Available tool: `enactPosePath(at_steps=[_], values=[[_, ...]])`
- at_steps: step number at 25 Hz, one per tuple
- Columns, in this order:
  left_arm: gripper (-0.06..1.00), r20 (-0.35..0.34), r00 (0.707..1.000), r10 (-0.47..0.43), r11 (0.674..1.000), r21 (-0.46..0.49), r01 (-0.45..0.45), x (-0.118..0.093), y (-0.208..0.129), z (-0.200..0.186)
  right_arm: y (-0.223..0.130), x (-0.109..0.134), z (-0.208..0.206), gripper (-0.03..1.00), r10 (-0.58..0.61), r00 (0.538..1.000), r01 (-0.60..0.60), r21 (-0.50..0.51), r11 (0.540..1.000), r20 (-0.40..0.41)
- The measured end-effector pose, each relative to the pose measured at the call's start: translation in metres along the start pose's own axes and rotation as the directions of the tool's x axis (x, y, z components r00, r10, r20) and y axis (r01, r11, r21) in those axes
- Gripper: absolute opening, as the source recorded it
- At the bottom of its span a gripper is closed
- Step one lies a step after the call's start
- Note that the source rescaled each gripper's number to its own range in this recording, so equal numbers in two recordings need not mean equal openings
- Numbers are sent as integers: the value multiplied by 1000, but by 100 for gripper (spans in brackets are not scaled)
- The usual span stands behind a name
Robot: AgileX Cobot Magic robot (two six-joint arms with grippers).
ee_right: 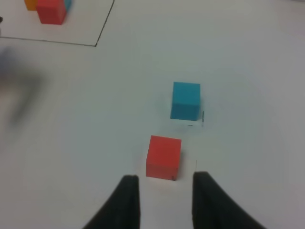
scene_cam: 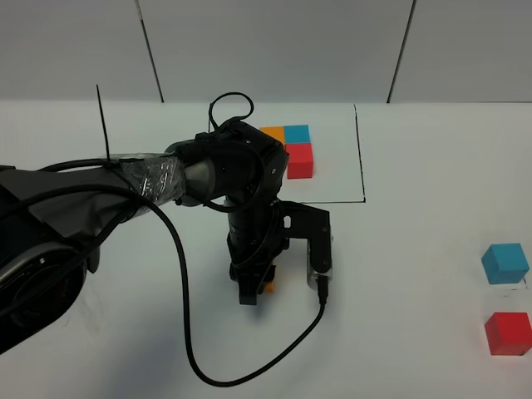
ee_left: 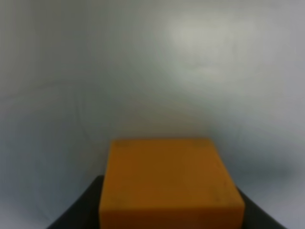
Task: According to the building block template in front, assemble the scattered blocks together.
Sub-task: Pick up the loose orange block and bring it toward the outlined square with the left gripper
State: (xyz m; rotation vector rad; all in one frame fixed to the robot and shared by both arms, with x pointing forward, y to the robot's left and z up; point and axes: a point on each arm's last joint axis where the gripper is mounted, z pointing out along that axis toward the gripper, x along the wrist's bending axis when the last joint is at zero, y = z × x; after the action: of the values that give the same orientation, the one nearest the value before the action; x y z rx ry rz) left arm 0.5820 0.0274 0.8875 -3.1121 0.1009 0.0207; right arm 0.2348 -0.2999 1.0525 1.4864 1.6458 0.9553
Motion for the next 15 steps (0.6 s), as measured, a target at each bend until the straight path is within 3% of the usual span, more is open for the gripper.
enactPosePath(at_steps=[15], values=[[0,0,1000,4,1000,0,-4,3,2,5,0,0,0,0,0,1000,0,-1,1000,0]])
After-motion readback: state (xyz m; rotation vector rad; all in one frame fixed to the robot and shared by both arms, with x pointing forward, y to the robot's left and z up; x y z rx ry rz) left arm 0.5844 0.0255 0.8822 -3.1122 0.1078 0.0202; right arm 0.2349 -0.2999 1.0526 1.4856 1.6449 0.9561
